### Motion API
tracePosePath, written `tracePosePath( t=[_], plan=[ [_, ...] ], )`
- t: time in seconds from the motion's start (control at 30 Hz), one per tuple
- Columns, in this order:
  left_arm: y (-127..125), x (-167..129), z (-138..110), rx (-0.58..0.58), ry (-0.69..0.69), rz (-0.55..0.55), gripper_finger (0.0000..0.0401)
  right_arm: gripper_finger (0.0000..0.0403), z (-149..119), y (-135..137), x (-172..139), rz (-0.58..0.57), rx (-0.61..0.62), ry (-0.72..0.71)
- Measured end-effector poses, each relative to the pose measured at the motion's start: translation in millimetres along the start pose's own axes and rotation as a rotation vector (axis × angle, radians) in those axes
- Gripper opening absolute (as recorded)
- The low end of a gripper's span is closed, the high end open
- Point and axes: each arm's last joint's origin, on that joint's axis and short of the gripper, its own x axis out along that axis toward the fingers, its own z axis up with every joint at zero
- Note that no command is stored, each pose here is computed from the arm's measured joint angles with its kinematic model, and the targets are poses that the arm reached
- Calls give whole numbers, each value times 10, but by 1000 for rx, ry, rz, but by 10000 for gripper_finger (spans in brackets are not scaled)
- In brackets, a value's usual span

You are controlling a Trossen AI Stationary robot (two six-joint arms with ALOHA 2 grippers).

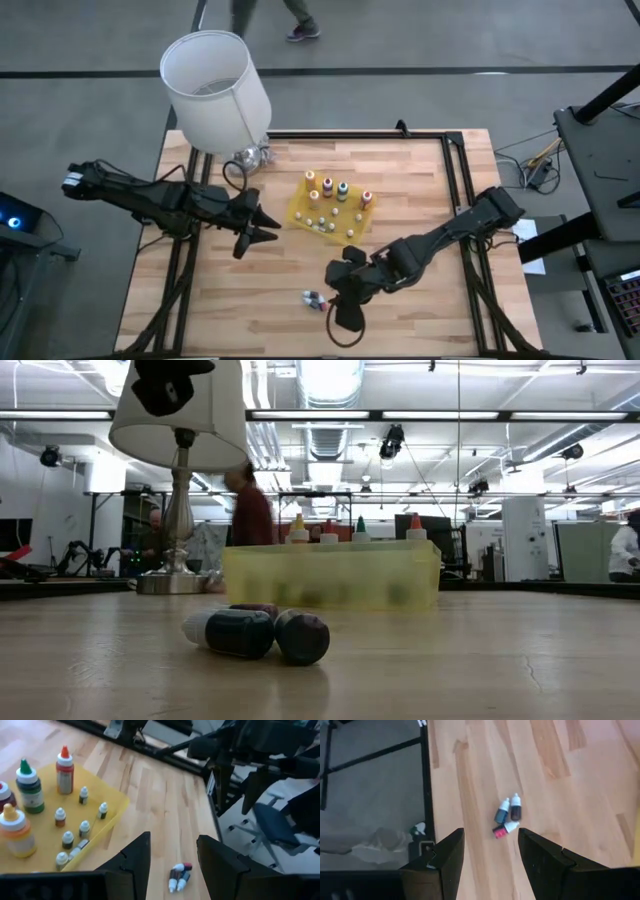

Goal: Pick & Place food coloring
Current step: Put the small red food coloring bottle into the yellow bin

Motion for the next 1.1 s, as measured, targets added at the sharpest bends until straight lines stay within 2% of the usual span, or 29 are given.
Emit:
tracePosePath(
  t=[0.33, 0.57, 0.7, 0.93, 1.1],
  plan=[
    [105, 5, -203, 22, -166, -76, 133, 178, 35, -23, 113, -13, 229, 30],
    [169, 65, -336, -26, -175, -93, 133, 178, -72, -30, 475, -34, 451, 164],
    [171, 66, -341, -32, -175, -94, 133, 176, -86, -23, 715, -72, 543, 190],
    [170, 59, -339, -28, -177, -96, 133, 165, 42, -14, 1006, -161, 633, 231],
    [170, 58, -340, -28, -175, -96, 133, 156, 79, -20, 1101, -254, 677, 328]
  ],
)
